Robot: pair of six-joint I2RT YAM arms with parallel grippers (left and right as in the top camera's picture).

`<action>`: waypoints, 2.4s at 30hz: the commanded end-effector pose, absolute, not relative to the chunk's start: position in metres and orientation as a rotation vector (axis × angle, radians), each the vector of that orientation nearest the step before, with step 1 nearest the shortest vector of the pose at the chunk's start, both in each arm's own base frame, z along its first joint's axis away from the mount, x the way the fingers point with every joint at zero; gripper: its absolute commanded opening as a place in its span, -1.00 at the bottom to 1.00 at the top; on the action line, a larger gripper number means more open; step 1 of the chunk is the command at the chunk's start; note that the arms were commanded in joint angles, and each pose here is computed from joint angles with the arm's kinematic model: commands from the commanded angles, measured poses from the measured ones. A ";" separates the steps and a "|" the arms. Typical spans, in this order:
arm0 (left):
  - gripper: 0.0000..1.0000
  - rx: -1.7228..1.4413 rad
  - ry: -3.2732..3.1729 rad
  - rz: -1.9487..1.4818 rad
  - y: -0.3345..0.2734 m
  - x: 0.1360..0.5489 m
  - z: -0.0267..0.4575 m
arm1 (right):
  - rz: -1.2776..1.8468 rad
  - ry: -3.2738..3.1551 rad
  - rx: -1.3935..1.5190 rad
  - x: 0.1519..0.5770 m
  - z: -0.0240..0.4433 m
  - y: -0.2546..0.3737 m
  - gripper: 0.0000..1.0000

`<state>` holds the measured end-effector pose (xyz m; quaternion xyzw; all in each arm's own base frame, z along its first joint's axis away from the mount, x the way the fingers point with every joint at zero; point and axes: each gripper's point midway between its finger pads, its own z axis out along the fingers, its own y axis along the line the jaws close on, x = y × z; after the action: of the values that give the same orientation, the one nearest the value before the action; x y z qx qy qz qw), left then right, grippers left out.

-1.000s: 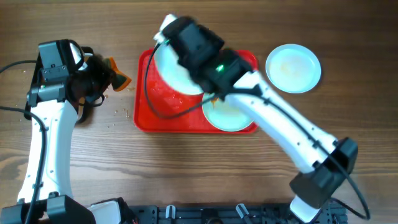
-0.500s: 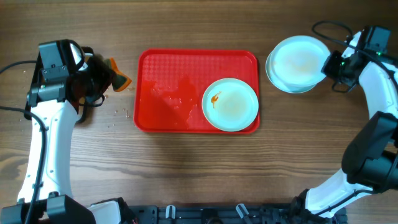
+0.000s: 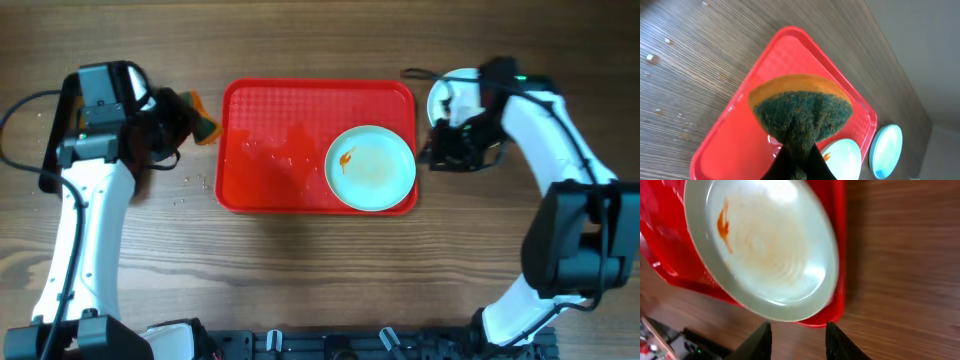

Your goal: Clean dirty plates on tray and stack at the side

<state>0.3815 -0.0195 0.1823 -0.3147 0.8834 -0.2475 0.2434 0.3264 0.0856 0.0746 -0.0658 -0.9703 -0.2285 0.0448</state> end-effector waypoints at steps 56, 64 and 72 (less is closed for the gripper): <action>-0.92 -0.374 2.928 -0.784 -0.198 0.366 0.018 | -0.401 -3.199 0.069 0.357 -0.015 0.209 -0.91; -0.92 -0.404 2.922 0.086 -0.118 0.359 -0.025 | -0.392 -3.198 0.068 0.356 -0.016 0.208 -0.91; -0.92 -0.419 2.500 0.743 -0.029 0.381 0.061 | -0.392 -3.198 0.068 0.357 -0.016 0.208 -0.91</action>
<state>0.3707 -0.0899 0.0164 -0.1234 0.9673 0.1431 0.1695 0.3545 0.2420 0.0062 0.0392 -0.9808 -0.1852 -0.0472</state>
